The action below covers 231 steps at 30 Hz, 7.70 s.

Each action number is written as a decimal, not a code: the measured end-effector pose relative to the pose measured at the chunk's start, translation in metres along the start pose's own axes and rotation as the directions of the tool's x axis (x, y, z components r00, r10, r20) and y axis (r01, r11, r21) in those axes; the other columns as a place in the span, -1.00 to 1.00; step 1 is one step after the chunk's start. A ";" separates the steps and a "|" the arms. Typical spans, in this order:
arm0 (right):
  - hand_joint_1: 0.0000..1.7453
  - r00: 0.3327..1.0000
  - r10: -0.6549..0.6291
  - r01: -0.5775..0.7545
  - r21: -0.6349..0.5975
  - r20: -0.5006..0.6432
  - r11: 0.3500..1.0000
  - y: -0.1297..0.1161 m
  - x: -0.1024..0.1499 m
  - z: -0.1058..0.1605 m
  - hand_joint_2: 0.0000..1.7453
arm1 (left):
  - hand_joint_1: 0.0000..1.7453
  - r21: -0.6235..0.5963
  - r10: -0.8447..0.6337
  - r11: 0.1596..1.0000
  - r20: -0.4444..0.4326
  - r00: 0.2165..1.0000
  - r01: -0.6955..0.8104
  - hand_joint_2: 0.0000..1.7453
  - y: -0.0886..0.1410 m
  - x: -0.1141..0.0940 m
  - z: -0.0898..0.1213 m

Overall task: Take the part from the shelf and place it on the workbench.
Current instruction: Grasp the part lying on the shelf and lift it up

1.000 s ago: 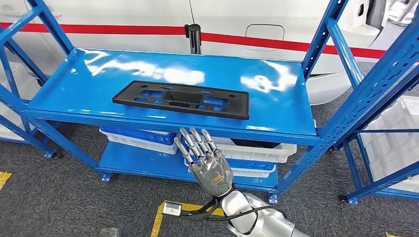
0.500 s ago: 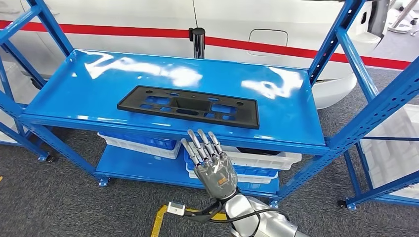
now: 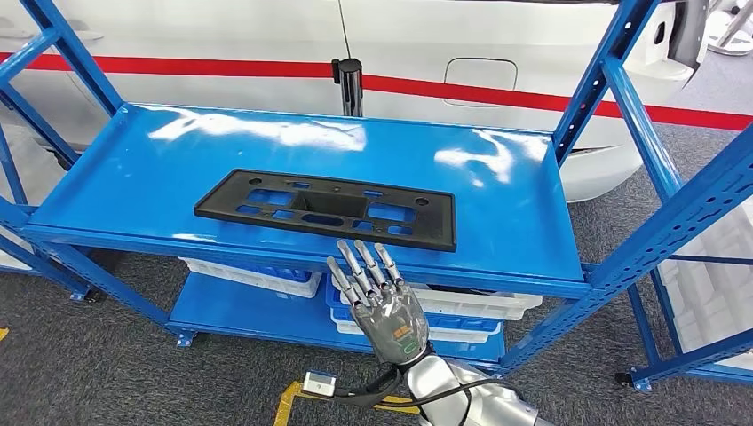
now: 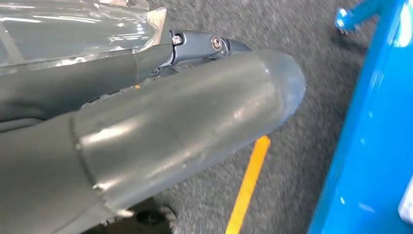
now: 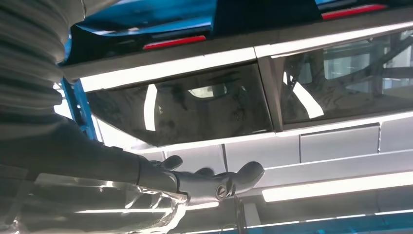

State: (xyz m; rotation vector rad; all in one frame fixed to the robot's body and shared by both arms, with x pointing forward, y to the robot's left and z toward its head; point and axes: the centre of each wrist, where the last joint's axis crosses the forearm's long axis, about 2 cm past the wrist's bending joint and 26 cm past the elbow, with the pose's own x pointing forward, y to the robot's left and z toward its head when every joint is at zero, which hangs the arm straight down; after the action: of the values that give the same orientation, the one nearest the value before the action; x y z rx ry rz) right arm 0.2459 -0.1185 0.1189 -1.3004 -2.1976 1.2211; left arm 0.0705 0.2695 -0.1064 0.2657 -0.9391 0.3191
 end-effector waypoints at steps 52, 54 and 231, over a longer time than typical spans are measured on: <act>-1.00 0.994 -0.083 0.079 0.051 0.066 0.996 0.003 0.039 0.005 1.00 | -1.00 0.012 0.065 0.998 0.000 0.998 -0.065 -1.00 0.001 -0.003 0.003; -1.00 0.994 -0.083 0.080 0.051 0.067 0.996 0.003 0.039 0.004 1.00 | -1.00 0.014 0.070 0.997 -0.001 0.998 -0.070 -1.00 0.001 -0.003 0.003; 1.00 0.406 -0.857 0.875 -0.404 0.316 0.266 -0.093 -0.032 -0.029 1.00 | -1.00 0.060 0.059 0.996 0.213 0.975 -0.073 1.00 -0.007 0.030 -0.012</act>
State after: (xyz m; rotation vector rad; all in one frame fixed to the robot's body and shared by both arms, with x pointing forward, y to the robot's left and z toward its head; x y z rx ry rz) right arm 0.2291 -0.1512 0.2148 0.0624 -2.6881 0.1615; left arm 0.0985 0.2717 -0.0894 0.3354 -1.1496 0.3895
